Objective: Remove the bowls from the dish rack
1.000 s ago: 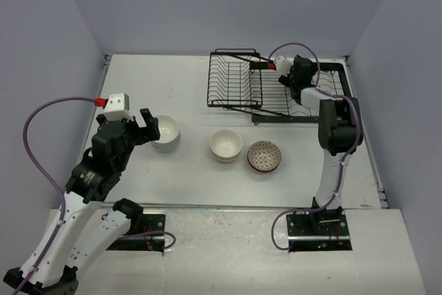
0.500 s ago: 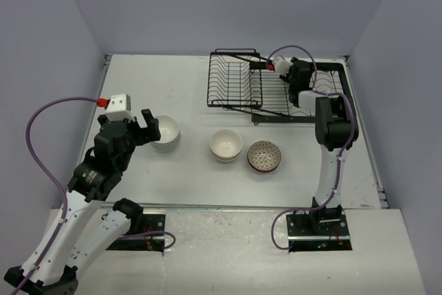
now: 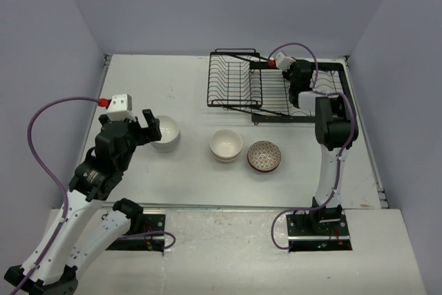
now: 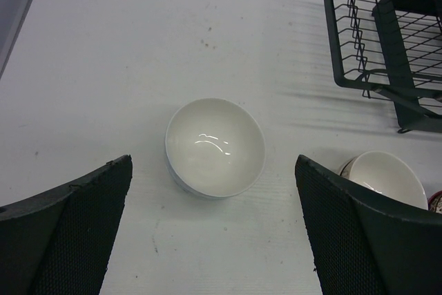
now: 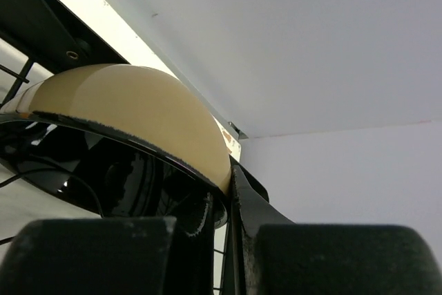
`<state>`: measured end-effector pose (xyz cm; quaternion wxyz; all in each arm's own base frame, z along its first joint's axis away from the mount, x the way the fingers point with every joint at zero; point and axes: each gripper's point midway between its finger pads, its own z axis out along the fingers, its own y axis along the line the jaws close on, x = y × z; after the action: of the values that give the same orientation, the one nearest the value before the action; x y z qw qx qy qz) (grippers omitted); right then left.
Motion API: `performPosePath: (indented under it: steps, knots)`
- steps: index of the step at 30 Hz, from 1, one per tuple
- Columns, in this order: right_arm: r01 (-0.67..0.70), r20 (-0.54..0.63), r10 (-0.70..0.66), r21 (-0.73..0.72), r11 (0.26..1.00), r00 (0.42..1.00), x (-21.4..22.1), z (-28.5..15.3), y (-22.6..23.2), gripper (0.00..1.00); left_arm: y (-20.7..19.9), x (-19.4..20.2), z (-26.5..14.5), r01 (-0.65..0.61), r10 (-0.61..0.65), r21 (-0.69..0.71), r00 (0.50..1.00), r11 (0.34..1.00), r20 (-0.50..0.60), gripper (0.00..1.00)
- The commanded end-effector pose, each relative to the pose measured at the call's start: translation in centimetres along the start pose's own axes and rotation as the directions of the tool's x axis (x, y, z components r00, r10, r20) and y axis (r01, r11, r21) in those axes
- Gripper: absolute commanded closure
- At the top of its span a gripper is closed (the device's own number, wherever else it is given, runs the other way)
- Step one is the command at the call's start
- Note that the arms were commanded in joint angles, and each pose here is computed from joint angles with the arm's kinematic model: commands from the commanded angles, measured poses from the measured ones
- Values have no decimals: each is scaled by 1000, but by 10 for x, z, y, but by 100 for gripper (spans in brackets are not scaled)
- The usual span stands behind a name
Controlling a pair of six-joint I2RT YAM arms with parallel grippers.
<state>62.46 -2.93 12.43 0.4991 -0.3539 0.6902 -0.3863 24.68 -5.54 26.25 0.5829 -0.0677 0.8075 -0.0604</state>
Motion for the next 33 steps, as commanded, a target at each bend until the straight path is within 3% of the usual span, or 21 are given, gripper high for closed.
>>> performPosePath:
  steps: [1,8,21,26,33]
  knots:
    - [-47,28,44,85,995,999,0,-3,-8,100,-4,-7,2,-6,6,13,999,1000,33,0]
    - [-117,95,94,287,951,991,-4,-15,-37,100,-3,-7,2,-6,5,12,999,1000,35,0]
    - [-114,213,10,484,868,977,-18,-38,-49,100,-2,-5,4,-7,7,2,1000,1000,29,0]
    - [-191,256,37,611,768,966,-25,-56,-86,100,-2,-4,5,-8,8,-1,1000,1000,26,0]
    - [-288,276,130,672,682,952,-22,-67,-114,100,-1,-4,5,-5,6,-5,1000,1000,28,0]
